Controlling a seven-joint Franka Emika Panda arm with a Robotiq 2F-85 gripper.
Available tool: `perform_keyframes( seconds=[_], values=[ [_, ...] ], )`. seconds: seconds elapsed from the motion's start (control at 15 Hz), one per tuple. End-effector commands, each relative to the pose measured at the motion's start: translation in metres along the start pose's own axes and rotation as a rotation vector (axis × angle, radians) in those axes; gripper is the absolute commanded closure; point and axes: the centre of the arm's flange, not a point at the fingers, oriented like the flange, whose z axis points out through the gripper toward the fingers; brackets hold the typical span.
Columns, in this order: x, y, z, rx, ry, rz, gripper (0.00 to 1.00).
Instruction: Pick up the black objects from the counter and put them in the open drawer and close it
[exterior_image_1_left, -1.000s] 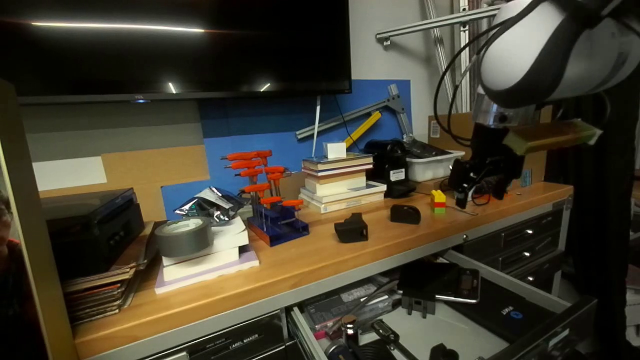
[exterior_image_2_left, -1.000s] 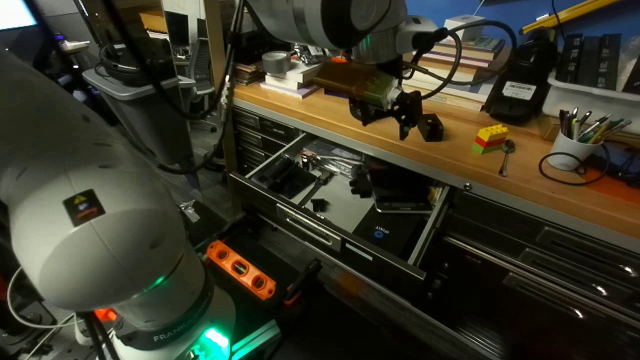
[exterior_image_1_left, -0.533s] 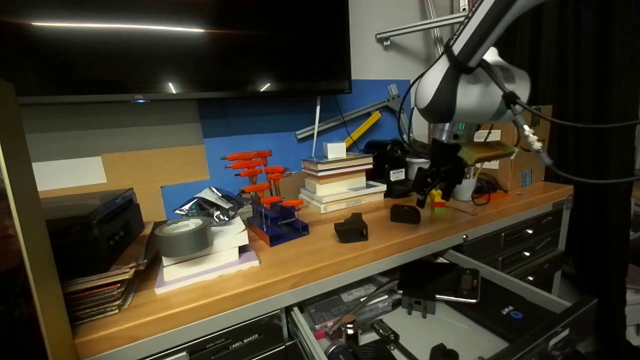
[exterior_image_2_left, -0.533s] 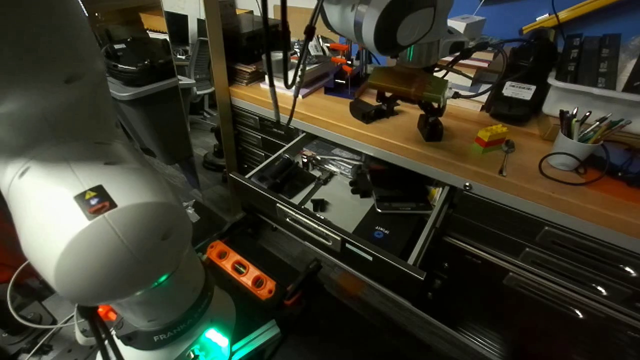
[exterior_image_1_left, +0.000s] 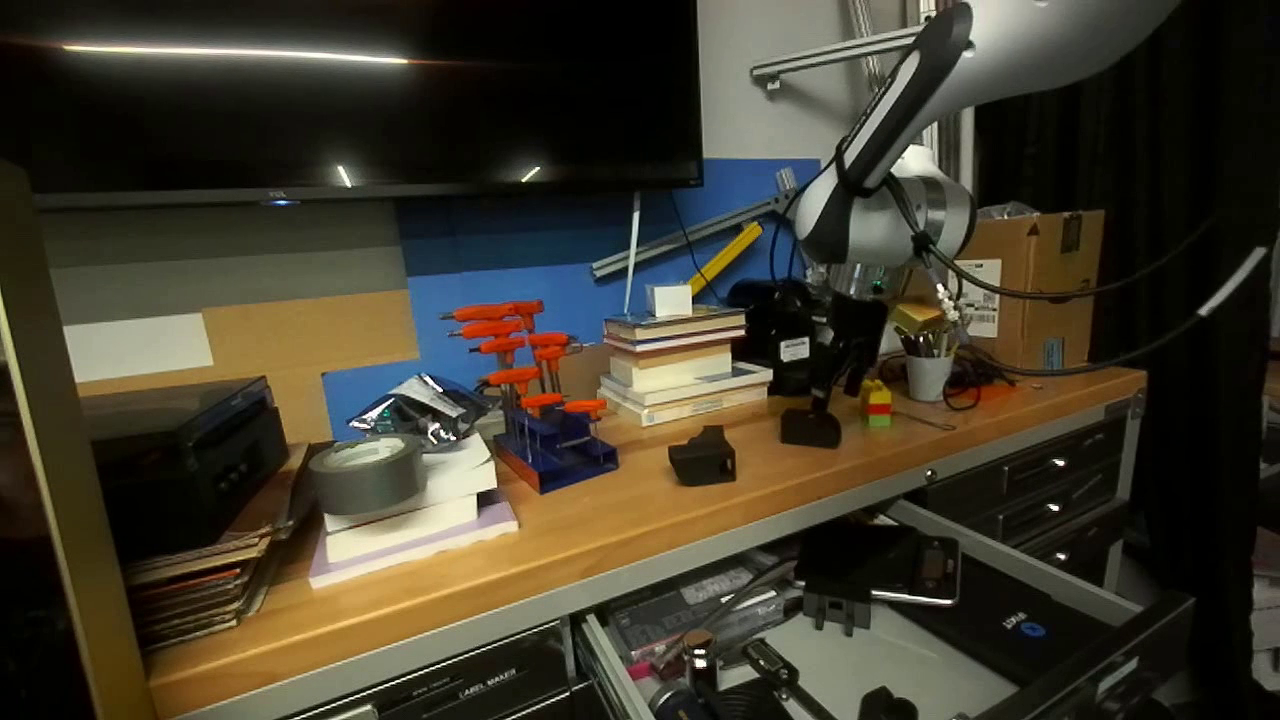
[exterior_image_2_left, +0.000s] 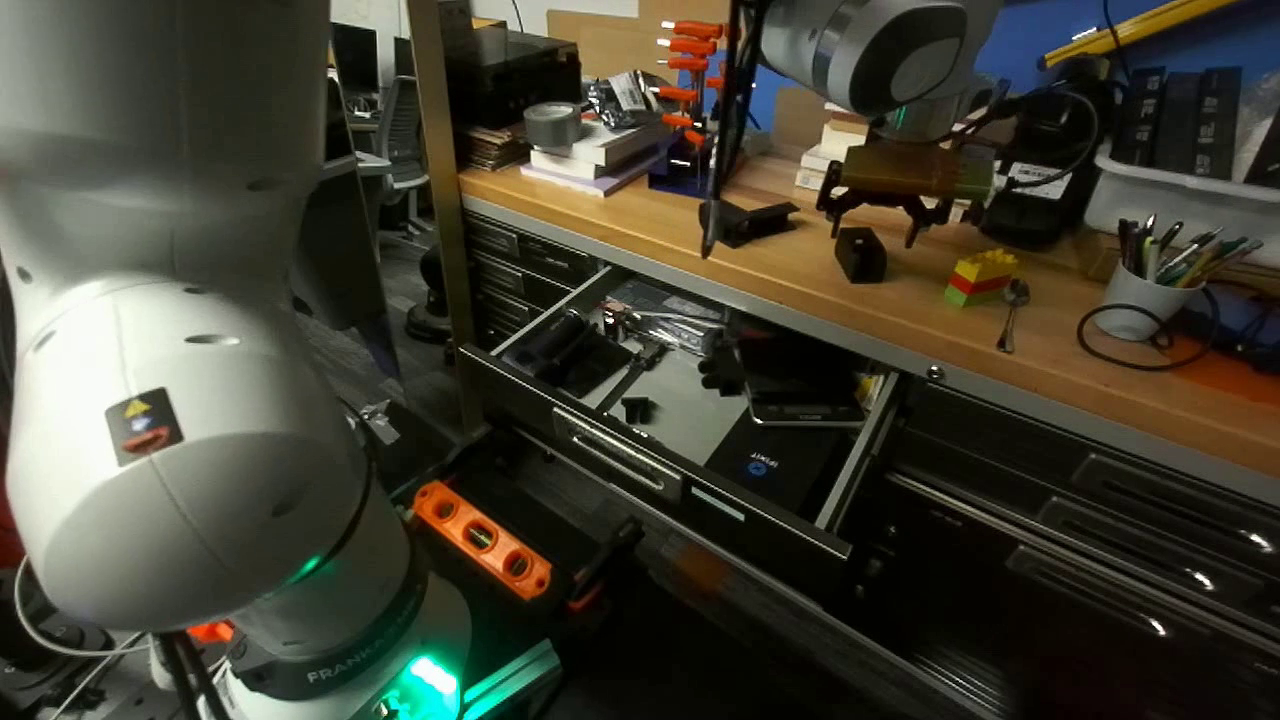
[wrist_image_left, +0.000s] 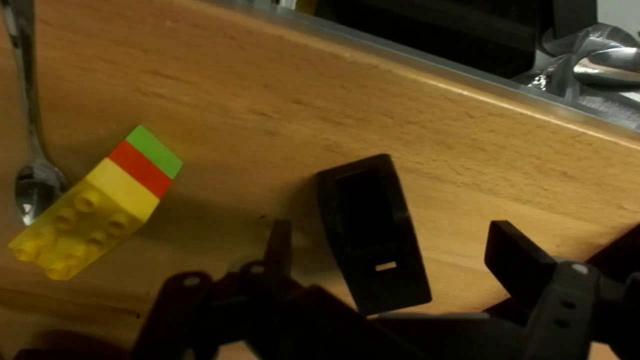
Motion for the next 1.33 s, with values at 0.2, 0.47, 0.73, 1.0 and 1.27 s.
perform_keyframes(
  seconds=[0.2, 0.47, 0.73, 1.0, 1.27],
  values=[
    [0.041, 0.054, 0.03, 0.058, 0.006, -0.136, 0.0],
    [0.053, 0.053, 0.032, 0.118, -0.036, -0.156, 0.0],
    [0.061, 0.052, 0.025, 0.139, -0.047, -0.161, 0.0],
    [0.063, 0.052, 0.028, 0.167, -0.069, -0.17, 0.0],
    [0.062, 0.046, 0.037, 0.203, -0.106, -0.187, 0.0]
  ],
)
